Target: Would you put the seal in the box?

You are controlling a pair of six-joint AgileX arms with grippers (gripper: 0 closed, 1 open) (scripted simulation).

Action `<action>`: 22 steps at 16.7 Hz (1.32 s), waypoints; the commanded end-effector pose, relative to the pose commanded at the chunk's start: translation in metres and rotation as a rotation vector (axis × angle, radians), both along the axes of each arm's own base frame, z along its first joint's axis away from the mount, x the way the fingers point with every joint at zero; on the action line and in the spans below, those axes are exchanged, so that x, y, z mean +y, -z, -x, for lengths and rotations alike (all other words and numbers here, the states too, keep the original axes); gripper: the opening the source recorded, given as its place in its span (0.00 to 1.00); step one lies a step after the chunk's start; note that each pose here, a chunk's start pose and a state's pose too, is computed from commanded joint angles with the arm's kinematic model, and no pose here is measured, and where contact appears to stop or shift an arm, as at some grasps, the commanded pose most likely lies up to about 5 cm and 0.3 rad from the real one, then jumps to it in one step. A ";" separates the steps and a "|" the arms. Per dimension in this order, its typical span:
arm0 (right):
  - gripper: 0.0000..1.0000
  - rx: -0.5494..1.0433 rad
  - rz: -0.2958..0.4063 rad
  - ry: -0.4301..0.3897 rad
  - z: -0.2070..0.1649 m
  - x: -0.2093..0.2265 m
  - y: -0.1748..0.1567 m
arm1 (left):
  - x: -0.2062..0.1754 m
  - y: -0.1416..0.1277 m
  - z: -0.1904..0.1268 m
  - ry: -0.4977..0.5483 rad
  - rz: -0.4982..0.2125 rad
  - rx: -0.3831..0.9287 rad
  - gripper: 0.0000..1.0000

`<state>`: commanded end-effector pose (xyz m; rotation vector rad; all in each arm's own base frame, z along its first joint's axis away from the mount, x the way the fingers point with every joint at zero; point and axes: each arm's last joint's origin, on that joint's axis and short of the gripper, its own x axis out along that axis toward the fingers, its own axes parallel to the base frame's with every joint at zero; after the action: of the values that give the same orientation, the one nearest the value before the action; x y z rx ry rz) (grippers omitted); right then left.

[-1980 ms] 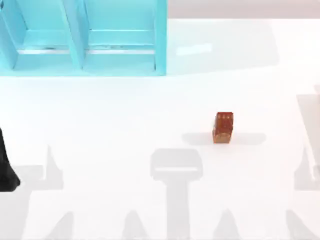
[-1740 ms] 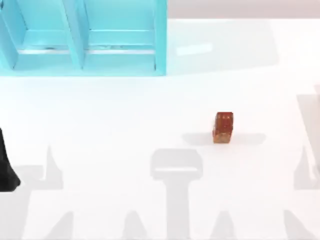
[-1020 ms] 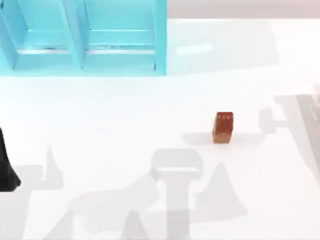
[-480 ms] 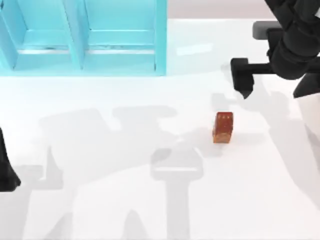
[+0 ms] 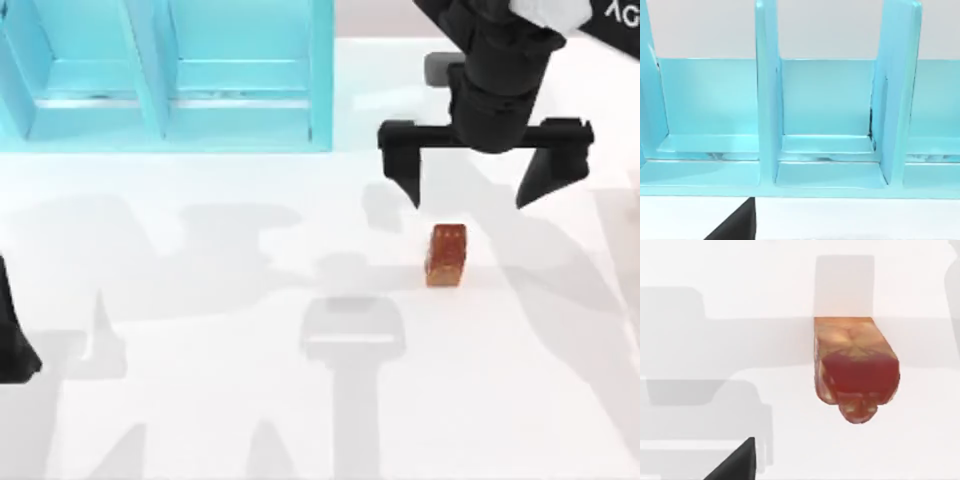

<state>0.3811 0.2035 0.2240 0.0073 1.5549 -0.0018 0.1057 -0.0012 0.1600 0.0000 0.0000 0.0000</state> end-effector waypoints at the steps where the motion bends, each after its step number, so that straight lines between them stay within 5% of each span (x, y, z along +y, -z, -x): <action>1: 1.00 0.008 0.001 0.002 0.000 0.004 0.001 | 0.000 0.000 0.000 0.000 0.000 0.000 1.00; 9: 1.00 0.017 0.004 0.006 -0.001 0.005 0.007 | 0.000 0.000 0.000 0.000 0.000 0.000 1.00; 17: 1.00 0.013 0.002 0.004 -0.002 0.007 0.095 | 0.000 0.000 0.000 0.000 0.000 0.000 1.00; 22: 1.00 0.016 0.003 0.004 0.000 0.006 0.102 | 0.000 0.000 0.000 0.000 0.000 0.000 1.00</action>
<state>0.3814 0.2099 0.1217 0.0079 1.5706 -0.0079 0.1057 -0.0012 0.1600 0.0000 0.0000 0.0000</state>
